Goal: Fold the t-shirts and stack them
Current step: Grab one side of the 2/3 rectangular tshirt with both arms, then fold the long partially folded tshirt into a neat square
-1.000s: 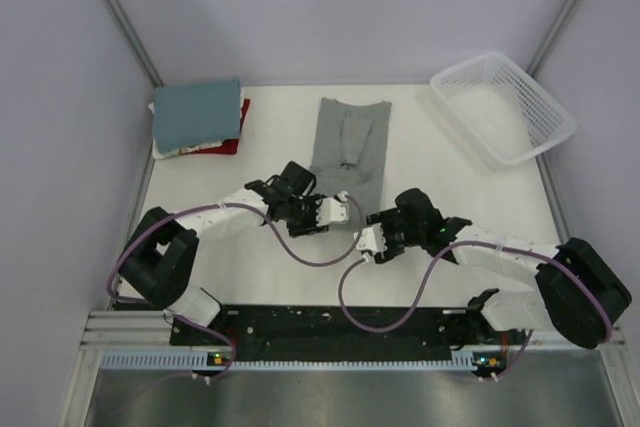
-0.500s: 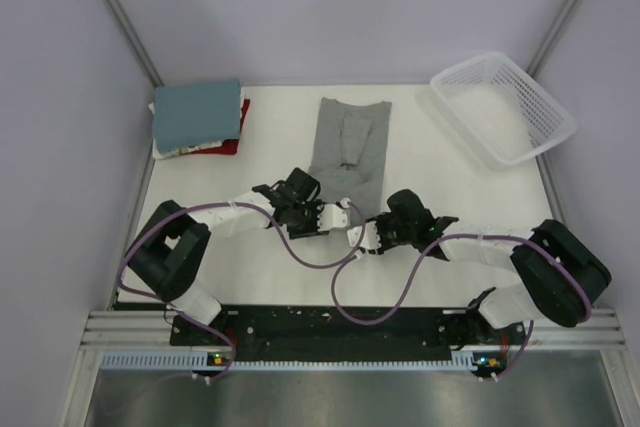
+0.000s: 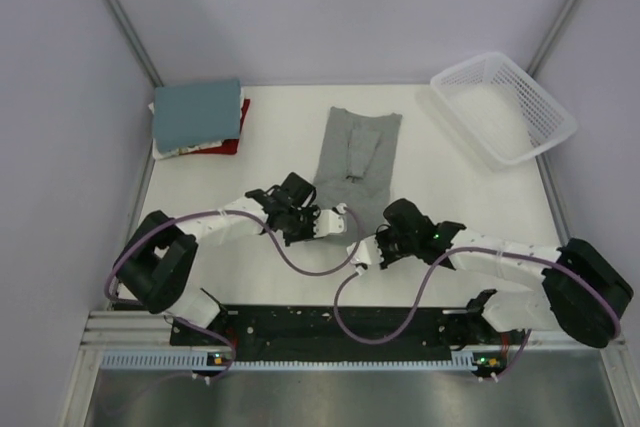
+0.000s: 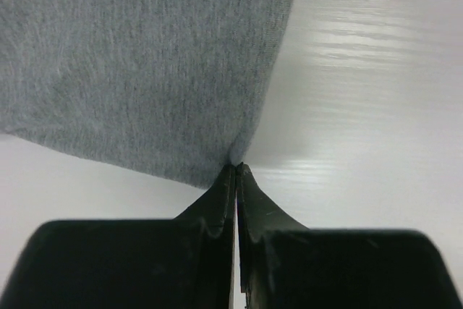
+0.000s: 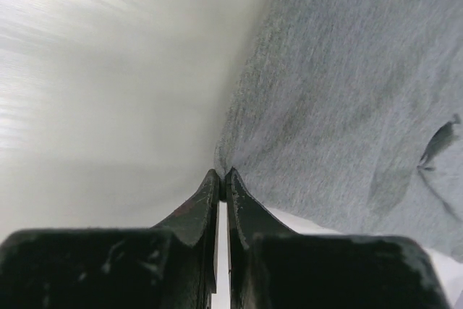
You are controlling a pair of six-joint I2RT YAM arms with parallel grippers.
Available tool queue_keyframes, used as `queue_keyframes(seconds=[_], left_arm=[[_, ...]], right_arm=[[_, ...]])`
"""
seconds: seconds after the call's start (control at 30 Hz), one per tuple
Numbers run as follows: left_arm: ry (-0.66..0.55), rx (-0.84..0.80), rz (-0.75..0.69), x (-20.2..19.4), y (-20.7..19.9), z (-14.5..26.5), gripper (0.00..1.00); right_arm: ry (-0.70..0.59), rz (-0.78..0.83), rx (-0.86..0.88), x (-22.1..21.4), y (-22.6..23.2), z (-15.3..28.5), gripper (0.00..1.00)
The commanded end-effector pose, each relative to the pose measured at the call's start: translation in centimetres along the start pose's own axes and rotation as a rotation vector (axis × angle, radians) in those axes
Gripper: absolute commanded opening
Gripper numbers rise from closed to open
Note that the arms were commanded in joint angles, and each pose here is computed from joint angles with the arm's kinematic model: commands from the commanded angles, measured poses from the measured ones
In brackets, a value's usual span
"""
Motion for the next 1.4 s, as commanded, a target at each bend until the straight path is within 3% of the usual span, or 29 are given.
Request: queue_keyframes(seconds=[0.0, 0.33, 0.63, 0.87, 1.07, 1.37], left_arm=[[-0.039, -0.080, 0.049, 0.5, -3.1, 2.7, 0.00], [-0.110, -0.176, 0.039, 2.3, -6.8, 8.7, 0.00], [-0.155, -0.065, 0.049, 4.0, -5.9, 13.6, 0.00], [-0.170, 0.099, 0.072, 5.9, -2.3, 16.4, 0.00], [-0.171, 0.307, 0.143, 7.5, 3.1, 17.9, 0.00], [-0.200, 0.522, 0.158, 10.0, 10.3, 17.7, 0.00]], right_arm=[[-0.044, -0.007, 0.068, 2.0, 2.5, 2.7, 0.00], [-0.133, 0.009, 0.129, 6.1, 5.5, 8.0, 0.00], [-0.246, -0.046, 0.203, 9.8, 6.7, 11.6, 0.00], [-0.301, -0.124, 0.161, 11.6, 5.3, 13.5, 0.00], [-0.303, -0.325, 0.140, 11.3, 2.1, 13.2, 0.00], [-0.485, -0.507, -0.037, 9.4, -5.3, 13.0, 0.00]])
Point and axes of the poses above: each gripper's point midway between its finger pads, its own z axis back along the fingers, its own y axis along the line the jaws close on, x = y × z, the point moved 1 cm from there along z, back along the fingers, and after that the axes turned 6 degrees about -z, right-handed, at the moved point
